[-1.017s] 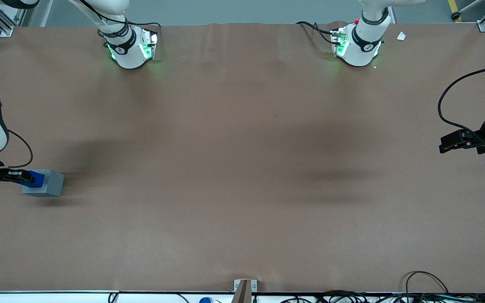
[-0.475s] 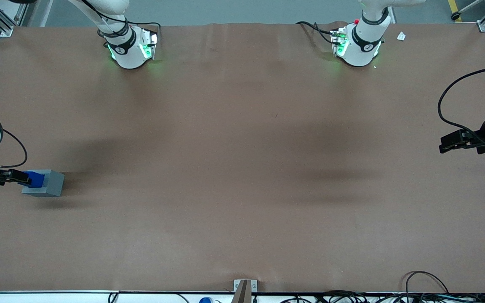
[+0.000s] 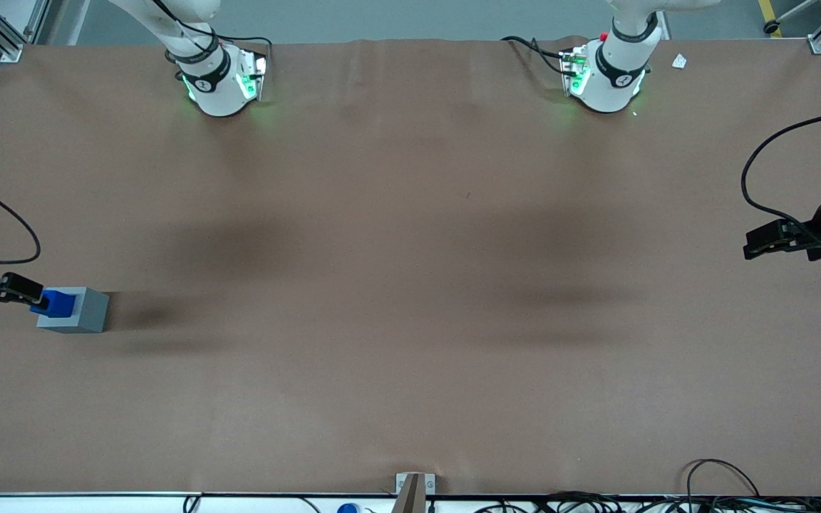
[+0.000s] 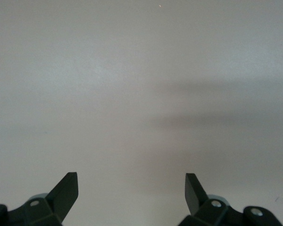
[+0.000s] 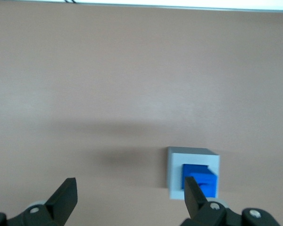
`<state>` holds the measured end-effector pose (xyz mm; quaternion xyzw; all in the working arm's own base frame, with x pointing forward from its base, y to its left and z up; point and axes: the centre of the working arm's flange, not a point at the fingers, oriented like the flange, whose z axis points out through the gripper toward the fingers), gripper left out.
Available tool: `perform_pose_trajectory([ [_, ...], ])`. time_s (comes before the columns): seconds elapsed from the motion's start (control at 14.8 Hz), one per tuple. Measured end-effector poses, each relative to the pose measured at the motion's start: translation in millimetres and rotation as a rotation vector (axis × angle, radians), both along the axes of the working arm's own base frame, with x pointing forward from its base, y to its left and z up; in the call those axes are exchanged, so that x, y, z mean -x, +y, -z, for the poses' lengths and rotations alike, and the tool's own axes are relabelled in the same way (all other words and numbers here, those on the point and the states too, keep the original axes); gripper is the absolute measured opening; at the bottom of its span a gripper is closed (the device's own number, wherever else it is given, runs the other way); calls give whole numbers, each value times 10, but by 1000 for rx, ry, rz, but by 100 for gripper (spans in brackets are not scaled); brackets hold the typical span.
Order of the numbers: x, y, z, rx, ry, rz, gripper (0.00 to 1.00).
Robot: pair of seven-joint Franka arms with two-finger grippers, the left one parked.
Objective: Insert blue part into gray base with right arm
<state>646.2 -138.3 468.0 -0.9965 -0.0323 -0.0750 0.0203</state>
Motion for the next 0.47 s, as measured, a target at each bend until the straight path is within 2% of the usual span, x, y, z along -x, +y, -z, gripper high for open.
perform_pose_trajectory([
  [0.2, 99, 387, -381, -13, -5, 31, 100],
  [0.47, 372, 570, -827, -22, 4, 56, 100],
])
